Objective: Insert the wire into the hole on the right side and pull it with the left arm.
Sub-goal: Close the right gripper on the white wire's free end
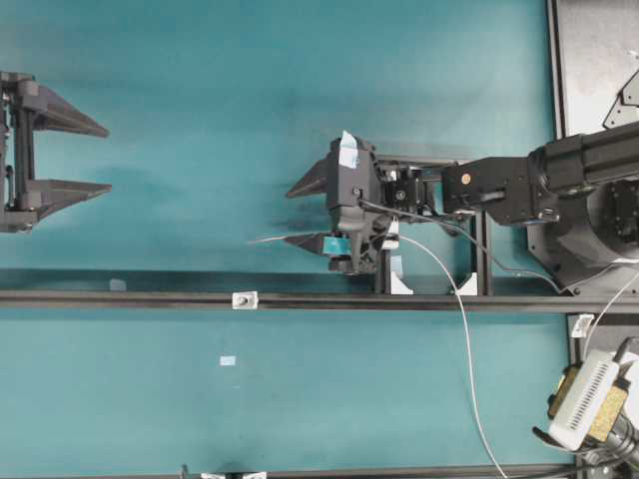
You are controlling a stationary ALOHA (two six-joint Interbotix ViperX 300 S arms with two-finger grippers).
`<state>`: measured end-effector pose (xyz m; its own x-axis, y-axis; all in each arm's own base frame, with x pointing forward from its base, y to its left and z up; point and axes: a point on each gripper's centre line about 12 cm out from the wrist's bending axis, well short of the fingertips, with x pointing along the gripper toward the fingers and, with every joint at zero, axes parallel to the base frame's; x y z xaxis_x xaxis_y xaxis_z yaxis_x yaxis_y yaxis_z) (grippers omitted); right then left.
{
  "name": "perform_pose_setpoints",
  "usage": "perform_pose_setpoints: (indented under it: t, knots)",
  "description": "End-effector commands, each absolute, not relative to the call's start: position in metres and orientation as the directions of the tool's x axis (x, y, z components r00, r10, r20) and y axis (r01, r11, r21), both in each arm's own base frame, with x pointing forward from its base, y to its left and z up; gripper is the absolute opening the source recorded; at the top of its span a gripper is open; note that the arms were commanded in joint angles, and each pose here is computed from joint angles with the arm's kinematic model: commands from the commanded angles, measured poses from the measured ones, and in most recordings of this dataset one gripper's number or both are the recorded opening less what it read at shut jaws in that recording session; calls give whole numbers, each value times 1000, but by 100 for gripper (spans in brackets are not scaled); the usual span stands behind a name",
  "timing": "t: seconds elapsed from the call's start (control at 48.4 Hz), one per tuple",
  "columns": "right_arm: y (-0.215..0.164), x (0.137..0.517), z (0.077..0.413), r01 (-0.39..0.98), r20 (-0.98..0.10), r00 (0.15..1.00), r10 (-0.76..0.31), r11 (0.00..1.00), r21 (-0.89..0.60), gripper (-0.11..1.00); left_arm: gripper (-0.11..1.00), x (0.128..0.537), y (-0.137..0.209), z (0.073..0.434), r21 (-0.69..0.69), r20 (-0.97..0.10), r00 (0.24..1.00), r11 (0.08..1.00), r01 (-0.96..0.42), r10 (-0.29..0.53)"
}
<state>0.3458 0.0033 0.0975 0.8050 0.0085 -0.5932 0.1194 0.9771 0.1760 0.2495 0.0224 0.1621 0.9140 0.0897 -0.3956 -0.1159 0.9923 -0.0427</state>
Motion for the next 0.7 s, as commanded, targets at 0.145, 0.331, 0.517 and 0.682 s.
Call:
perform_pose_setpoints:
  t: [0.145, 0.331, 0.517, 0.682]
  knots:
    - [4, 355, 106, 110, -562, 827, 10, 978, 180, 71, 51, 251, 23, 166, -46, -380, 920, 992, -120, 94]
    - [4, 356, 107, 109, -558, 830, 10, 978, 180, 60, 51, 251, 23, 166, -46, -381, 920, 992, -120, 94]
    - [3, 356, 108, 108, -548, 837, 9, 978, 180, 34, 51, 251, 23, 166, -46, -381, 920, 992, -120, 94]
    - [4, 356, 108, 102, -549, 836, 11, 979, 176, 2, 51, 251, 23, 166, -46, -381, 920, 992, -120, 94]
